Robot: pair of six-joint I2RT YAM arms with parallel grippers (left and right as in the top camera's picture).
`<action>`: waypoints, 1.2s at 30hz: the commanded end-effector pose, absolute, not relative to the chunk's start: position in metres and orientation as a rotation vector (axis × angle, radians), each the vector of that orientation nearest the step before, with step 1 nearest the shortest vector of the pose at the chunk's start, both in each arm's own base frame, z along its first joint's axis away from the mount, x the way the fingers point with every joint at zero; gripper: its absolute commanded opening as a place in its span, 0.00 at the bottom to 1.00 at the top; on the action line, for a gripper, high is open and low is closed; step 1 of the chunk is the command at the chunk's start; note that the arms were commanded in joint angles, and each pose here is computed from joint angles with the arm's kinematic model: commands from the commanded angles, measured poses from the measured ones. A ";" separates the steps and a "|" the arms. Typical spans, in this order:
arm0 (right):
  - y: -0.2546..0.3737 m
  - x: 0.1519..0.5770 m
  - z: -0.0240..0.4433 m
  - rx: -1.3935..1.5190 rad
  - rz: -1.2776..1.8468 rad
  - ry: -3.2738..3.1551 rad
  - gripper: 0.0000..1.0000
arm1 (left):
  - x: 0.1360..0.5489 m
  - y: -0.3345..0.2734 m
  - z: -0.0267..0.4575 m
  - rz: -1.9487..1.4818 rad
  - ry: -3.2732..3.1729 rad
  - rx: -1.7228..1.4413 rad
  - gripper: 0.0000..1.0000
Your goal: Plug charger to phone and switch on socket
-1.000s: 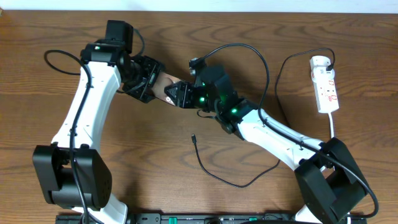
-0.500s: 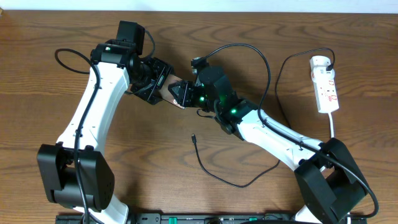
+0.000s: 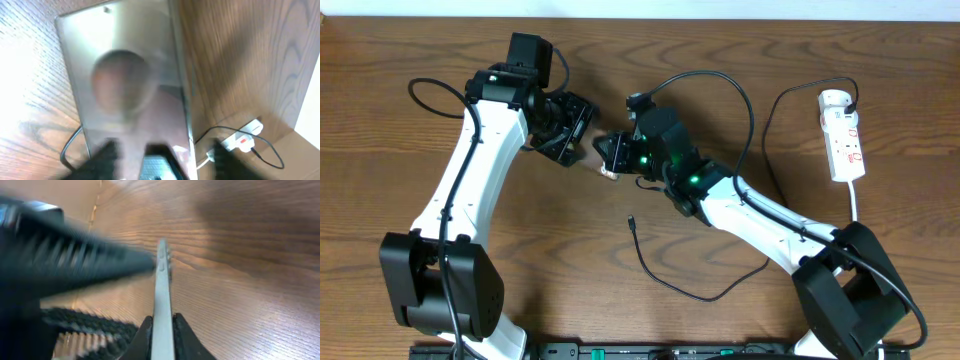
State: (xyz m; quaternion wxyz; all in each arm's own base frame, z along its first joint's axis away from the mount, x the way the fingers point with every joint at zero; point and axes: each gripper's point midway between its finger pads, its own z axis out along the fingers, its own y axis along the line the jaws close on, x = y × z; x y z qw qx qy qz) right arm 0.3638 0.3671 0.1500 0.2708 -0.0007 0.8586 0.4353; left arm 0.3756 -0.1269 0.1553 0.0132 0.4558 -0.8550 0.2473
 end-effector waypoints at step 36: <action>0.255 0.476 0.241 0.657 1.637 1.900 0.01 | 0.435 -0.141 0.233 1.585 -2.940 0.683 0.64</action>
